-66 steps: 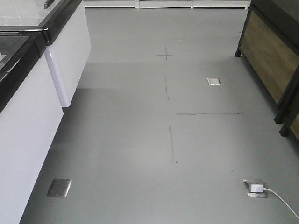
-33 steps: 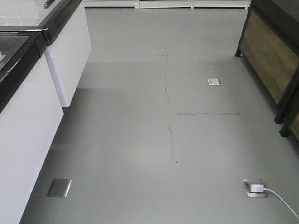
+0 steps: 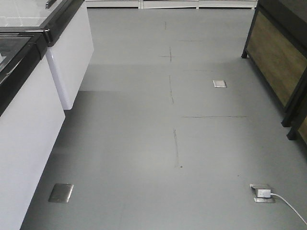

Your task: Left arm holds basket, right arm returns cookies

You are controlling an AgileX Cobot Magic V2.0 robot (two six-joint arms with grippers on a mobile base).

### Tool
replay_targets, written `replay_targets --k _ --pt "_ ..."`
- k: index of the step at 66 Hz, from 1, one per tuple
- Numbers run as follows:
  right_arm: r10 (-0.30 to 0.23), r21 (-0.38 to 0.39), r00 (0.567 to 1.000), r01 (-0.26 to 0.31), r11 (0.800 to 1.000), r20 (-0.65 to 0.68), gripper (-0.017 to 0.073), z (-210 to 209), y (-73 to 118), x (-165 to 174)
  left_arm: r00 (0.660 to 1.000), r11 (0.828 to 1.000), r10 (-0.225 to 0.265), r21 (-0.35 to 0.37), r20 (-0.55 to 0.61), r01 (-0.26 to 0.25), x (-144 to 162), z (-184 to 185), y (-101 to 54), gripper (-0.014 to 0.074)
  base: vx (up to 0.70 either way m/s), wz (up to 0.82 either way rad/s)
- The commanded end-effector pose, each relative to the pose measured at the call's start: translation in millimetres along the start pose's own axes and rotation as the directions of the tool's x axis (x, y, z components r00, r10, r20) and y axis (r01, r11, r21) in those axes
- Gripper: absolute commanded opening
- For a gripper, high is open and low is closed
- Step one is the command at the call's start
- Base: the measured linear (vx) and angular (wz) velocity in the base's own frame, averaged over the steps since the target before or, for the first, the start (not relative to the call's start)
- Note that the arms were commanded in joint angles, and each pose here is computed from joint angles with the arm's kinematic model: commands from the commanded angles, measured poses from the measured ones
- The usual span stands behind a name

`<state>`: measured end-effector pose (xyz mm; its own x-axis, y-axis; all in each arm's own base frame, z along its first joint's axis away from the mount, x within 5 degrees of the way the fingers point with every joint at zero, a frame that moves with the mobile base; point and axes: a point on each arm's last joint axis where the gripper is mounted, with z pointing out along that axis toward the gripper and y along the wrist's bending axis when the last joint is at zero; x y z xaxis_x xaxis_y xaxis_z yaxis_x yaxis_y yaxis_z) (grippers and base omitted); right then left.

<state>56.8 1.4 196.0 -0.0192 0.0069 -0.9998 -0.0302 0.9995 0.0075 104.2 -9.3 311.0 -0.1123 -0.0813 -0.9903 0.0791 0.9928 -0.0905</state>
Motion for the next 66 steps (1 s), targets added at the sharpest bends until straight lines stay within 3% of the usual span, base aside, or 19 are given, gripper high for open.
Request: replay_targets --k 1,5,8,17,22,28,34,41,43,53,59,66 --pt "-0.011 -0.001 0.998 0.011 1.000 0.068 -0.0006 0 0.4 -1 0.999 1.000 -0.019 0.003 0.044 0.019 -13 0 -1.0 0.0502 0.00 0.00" --pt "-0.011 -0.001 0.998 0.011 1.000 0.068 -0.0006 0 0.4 -1 0.998 0.998 -0.063 -0.004 -0.019 0.063 -7 1 -0.5 0.0502 0.00 0.00" --pt "-0.011 -0.001 0.998 0.011 1.000 0.068 -0.0006 0 0.4 -1 0.989 0.992 -0.122 -0.019 -0.083 0.121 -1 2 0.0 0.0502 0.00 0.00" --pt "-0.011 -0.001 0.998 0.011 1.000 0.068 -0.0006 0 0.4 -1 0.938 0.963 -0.270 -0.083 -0.217 0.257 12 14 1.3 0.0502 0.00 0.00" --pt "-0.011 -0.001 0.998 0.011 1.000 0.068 -0.0006 0 0.4 -1 0.902 0.934 -0.357 -0.120 -0.243 0.338 16 22 1.7 0.0502 0.00 0.00" --pt "-0.011 -0.001 0.998 0.011 1.000 0.068 -0.0006 0 0.4 -1 0.854 0.901 -0.432 -0.172 -0.290 0.397 24 34 2.4 0.0502 0.00 0.00" --pt "-0.011 -0.001 0.998 0.011 1.000 0.068 -0.0006 0 0.4 -1 0.786 0.853 -0.522 -0.219 -0.331 0.474 31 45 1.0 0.0502 0.00 0.00" --pt "-0.011 -0.001 0.998 0.011 1.000 0.068 -0.0006 0 0.4 -1 0.727 0.812 -0.583 -0.237 -0.362 0.533 25 57 -3.1 0.0502 0.00 0.00" --pt "-0.011 -0.001 0.998 0.011 1.000 0.068 -0.0006 0 0.4 -1 0.722 0.812 -0.583 -0.230 -0.374 0.537 18 61 -5.0 0.0502 0.00 0.00" --pt "-0.011 -0.001 0.998 0.011 1.000 0.068 -0.0006 0 0.4 -1 0.752 0.874 -0.479 -0.168 -0.453 0.456 -28 76 -13.3 0.0502 0.00 0.00" --pt "-0.011 -0.001 0.998 0.011 1.000 0.069 -0.0006 0 0.4 -2 0.752 0.875 -0.478 -0.179 -0.454 0.449 -62 81 -10.5 0.0502 0.00 0.00" --pt "-0.011 -0.001 0.998 0.011 1.000 0.069 -0.0006 0 0.4 -2 0.749 0.859 -0.512 -0.237 -0.421 0.454 -98 82 3.4 0.0502 0.00 0.00"
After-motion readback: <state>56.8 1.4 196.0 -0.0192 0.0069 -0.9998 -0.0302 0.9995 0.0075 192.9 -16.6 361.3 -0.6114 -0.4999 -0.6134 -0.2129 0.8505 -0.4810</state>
